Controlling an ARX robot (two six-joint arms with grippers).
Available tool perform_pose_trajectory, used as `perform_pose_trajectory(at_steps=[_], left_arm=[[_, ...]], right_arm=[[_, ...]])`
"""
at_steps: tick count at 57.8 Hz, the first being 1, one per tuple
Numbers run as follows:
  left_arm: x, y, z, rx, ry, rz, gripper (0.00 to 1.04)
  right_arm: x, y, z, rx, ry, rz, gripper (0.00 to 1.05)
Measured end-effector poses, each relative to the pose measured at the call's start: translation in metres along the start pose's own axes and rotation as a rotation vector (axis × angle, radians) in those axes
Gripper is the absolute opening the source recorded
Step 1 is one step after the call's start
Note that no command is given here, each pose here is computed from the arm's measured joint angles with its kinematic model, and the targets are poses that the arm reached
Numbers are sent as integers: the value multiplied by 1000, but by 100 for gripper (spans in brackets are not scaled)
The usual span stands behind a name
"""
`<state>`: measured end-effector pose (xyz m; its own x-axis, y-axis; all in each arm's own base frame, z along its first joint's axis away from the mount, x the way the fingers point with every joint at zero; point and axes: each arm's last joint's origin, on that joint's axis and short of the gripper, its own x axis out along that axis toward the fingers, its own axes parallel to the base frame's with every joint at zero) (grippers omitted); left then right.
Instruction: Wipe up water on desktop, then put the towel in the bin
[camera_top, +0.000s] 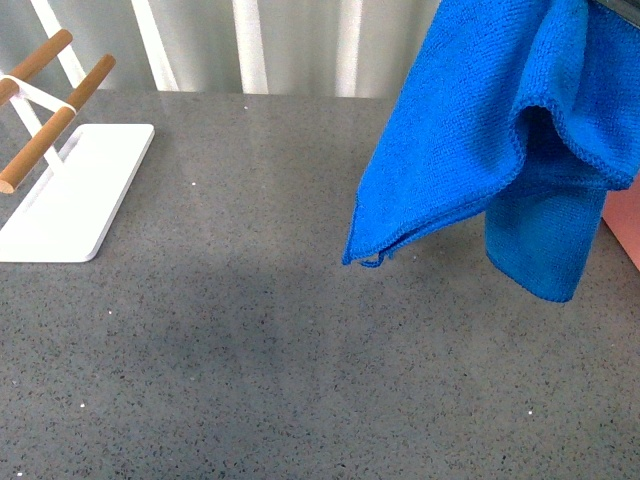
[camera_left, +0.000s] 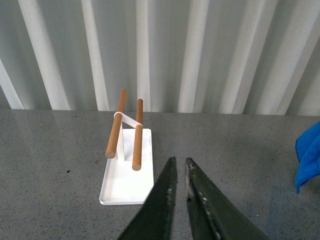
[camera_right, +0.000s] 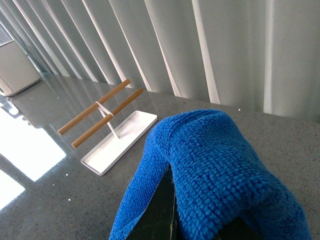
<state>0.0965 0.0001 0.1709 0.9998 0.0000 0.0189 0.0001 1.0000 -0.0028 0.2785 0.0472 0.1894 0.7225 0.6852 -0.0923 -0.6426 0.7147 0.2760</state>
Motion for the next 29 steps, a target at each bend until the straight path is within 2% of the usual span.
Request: perform_pose_trajectory(at_steps=[10,25,29], left_arm=[[0,0,0,0,0,0,47],[0,0,0,0,0,0,94],[0,0,0,1,0,0,100]], right_arm=[[15,-9,-8,28,76,-73,3],[58,-33,-43,84,292,-203,3],[68,-38,-48,81,325,-227,3]])
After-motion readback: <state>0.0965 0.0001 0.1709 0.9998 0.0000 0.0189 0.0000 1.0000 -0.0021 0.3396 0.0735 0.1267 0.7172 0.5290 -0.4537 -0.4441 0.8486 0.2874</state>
